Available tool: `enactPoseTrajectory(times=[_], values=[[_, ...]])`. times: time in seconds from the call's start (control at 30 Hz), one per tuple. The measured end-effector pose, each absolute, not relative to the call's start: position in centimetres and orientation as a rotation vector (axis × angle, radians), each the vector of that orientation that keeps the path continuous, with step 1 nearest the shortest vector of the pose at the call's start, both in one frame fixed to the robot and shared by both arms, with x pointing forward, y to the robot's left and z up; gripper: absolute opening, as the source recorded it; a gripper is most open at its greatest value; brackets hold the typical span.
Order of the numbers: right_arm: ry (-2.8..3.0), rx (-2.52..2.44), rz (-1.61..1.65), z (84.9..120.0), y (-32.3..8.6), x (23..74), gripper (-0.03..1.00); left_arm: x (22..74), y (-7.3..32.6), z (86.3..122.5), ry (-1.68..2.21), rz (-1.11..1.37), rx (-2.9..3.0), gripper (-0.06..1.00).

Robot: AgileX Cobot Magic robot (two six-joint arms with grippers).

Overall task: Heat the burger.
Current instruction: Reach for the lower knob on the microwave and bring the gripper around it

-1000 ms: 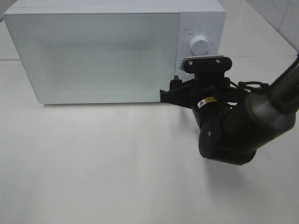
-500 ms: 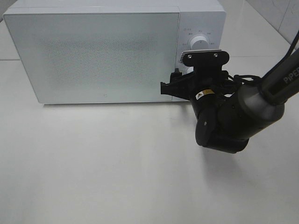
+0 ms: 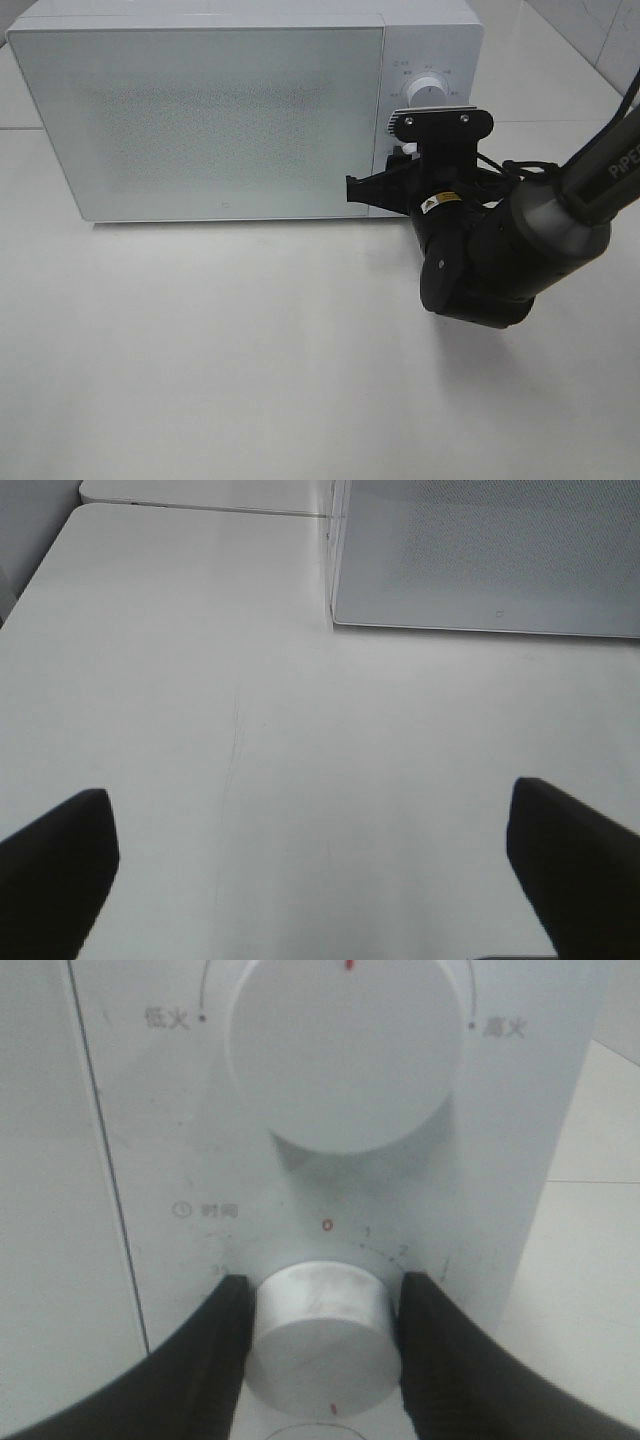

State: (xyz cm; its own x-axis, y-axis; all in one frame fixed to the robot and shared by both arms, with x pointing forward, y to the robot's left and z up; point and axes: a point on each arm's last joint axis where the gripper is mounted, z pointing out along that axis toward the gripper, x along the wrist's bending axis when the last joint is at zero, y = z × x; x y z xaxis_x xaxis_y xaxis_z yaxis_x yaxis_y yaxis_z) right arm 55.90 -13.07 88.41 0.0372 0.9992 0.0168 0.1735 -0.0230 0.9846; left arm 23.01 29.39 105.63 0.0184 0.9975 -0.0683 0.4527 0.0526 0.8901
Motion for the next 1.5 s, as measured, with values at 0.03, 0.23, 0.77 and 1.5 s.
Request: enactPoseTrajectory(times=[0.03,0.23,0.77,1.5], values=[[1.301,1.368,1.111,88.42,-13.06,55.9,0.44,23.01,29.39,105.63,1.546,0.877,1.51,0.97],[1.298,1.373,1.121,88.42,-13.03,55.9,0.44,23.01,29.39,105.63,1.546,0.877,1.51,0.97],[0.967,1.78,1.526,88.24,-13.21,55.75,0.44,23.01,29.39,105.63,1.546,0.877,1.51,0.97],[-0.193,2.494,2.108,88.05,-13.24,55.65,0.44,23.01,29.39,105.63,1.545,0.878,1.511,0.97]])
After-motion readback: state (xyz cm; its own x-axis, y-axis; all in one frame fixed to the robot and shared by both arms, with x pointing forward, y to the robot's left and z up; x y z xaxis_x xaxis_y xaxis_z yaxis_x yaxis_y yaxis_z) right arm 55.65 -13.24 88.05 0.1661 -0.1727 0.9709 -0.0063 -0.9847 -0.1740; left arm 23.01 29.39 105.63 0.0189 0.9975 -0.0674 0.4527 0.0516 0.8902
